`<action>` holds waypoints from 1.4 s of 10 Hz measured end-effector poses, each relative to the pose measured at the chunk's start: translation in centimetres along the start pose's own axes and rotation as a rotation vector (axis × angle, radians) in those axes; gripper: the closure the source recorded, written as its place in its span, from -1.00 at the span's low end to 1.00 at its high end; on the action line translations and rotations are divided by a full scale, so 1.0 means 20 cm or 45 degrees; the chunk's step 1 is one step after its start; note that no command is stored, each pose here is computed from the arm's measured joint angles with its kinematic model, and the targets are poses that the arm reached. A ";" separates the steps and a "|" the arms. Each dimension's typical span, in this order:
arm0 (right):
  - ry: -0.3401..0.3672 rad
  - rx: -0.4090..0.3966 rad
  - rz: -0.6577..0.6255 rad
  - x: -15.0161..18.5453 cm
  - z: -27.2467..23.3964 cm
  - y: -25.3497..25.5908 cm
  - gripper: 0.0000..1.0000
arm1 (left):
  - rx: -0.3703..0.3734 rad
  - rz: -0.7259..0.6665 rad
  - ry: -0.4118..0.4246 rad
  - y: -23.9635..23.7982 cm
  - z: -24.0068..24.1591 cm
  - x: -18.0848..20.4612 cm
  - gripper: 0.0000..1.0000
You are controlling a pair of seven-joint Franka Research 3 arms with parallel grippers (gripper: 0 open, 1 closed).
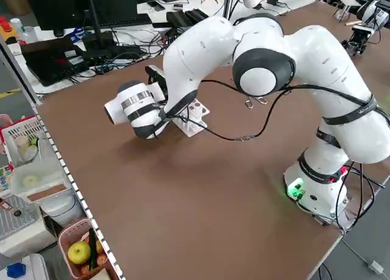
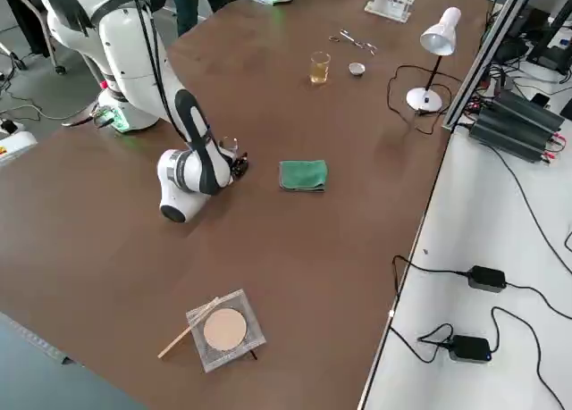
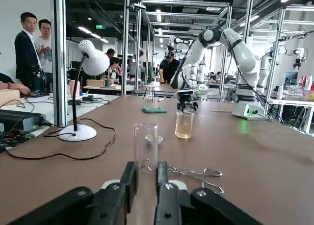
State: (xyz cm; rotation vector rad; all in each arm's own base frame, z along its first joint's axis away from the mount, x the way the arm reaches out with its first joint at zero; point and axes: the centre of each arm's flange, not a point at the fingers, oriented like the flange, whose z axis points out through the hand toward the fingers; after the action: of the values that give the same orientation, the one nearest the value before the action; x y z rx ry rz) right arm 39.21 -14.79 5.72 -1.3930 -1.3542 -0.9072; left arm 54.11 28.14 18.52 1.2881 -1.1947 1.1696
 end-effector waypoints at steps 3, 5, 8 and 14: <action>0.001 -0.002 0.000 0.00 0.00 0.00 -0.19 | -0.009 0.009 0.003 -0.01 0.01 0.03 0.58; 0.000 -0.003 0.000 0.00 0.00 0.00 0.06 | -0.006 0.013 0.000 -0.01 0.00 0.05 0.58; 0.000 0.000 -0.001 0.00 0.01 0.01 0.24 | -0.013 0.016 0.015 0.00 -0.03 0.08 0.58; 0.066 0.002 -0.010 0.09 0.19 0.12 0.24 | -0.050 0.020 0.043 -0.02 -0.02 0.15 0.58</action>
State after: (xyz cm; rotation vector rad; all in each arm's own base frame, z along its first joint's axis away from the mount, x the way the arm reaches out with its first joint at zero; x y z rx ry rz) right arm 41.29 -10.52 6.14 -1.3548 -1.3219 -0.9407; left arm 54.71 28.44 21.57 1.2270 -1.1997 1.1692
